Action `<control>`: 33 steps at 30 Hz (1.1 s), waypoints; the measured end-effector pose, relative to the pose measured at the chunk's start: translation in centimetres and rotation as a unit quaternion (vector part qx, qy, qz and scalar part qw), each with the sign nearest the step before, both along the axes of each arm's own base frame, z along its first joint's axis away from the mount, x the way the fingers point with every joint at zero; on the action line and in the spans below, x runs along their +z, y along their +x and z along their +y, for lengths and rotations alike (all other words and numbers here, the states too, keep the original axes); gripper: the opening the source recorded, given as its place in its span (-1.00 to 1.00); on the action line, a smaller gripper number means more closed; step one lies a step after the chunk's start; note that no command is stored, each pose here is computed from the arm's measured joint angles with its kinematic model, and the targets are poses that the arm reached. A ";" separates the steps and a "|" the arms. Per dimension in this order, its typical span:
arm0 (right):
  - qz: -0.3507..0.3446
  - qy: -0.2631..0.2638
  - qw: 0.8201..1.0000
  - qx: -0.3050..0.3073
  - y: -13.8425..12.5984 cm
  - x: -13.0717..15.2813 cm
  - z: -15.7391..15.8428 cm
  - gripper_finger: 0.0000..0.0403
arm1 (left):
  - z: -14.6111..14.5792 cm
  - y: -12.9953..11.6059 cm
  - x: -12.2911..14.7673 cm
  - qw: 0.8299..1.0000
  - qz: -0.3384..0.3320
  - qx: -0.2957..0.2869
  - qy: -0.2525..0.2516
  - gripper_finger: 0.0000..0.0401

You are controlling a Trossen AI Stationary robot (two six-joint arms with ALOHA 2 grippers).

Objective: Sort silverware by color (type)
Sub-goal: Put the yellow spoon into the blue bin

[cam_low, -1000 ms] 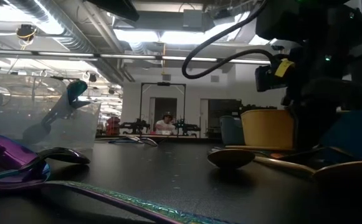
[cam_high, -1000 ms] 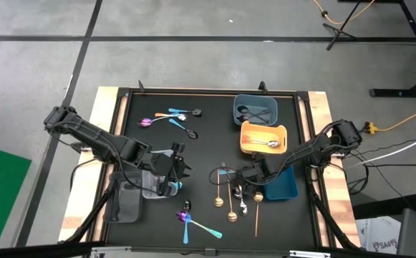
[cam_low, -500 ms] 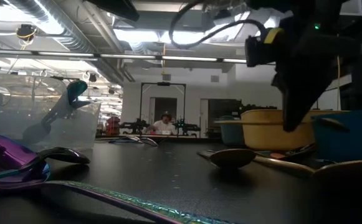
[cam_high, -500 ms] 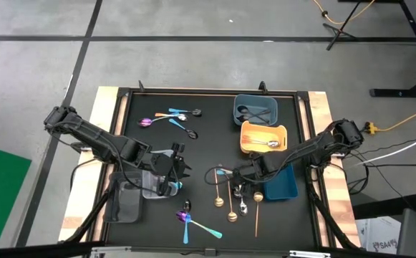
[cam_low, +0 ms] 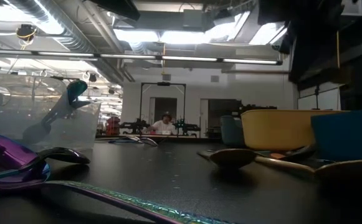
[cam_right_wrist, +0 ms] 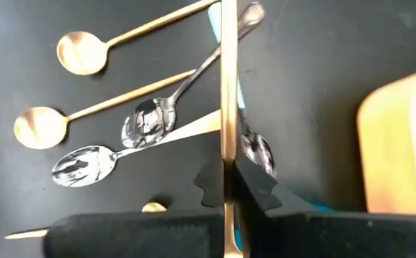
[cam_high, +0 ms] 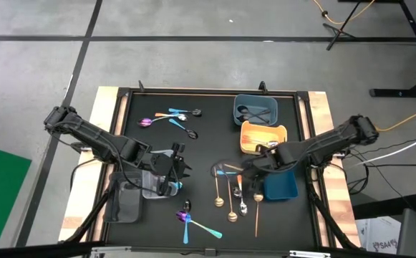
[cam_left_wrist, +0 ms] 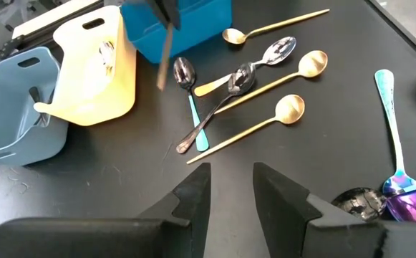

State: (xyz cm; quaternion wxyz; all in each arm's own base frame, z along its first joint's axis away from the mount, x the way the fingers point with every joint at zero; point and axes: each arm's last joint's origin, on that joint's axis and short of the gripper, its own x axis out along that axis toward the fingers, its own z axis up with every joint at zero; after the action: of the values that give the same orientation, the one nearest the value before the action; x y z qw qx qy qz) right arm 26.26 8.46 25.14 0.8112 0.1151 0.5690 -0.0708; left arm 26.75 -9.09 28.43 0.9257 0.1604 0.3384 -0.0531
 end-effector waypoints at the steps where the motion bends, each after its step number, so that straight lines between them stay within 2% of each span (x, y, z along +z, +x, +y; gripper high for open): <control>1: -0.003 0.001 1.000 -0.005 -0.4 0.4 -0.1 -1.00 | 0.0 0.0 0.0 1.000 0.000 0.000 0.000 -0.50; 11: 0.009 -0.020 0.995 -0.096 -4.4 3.1 -1.2 -1.00 | 0.0 0.0 0.0 1.000 -0.001 0.000 0.000 -0.50; 19: 0.001 -0.051 0.986 -0.161 -8.0 4.1 0.6 -1.00 | 0.0 0.0 0.0 1.000 -0.002 0.014 -0.017 -0.50; 25: -0.011 -0.058 0.971 -0.231 -9.8 3.7 2.2 -1.00 | 0.0 0.0 0.0 1.000 -0.002 0.014 -0.018 -0.50; 33: -0.010 -0.054 0.951 -0.304 -12.0 0.4 3.7 -1.00 | 0.0 0.0 0.0 1.000 -0.002 0.014 -0.018 -0.50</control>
State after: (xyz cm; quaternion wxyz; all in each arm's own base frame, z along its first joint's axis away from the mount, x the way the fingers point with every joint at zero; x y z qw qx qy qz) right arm 14.30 12.17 25.52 0.7617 0.2391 0.4946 -0.3436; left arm 26.77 -9.09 28.45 0.9297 0.1388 0.3382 -0.0455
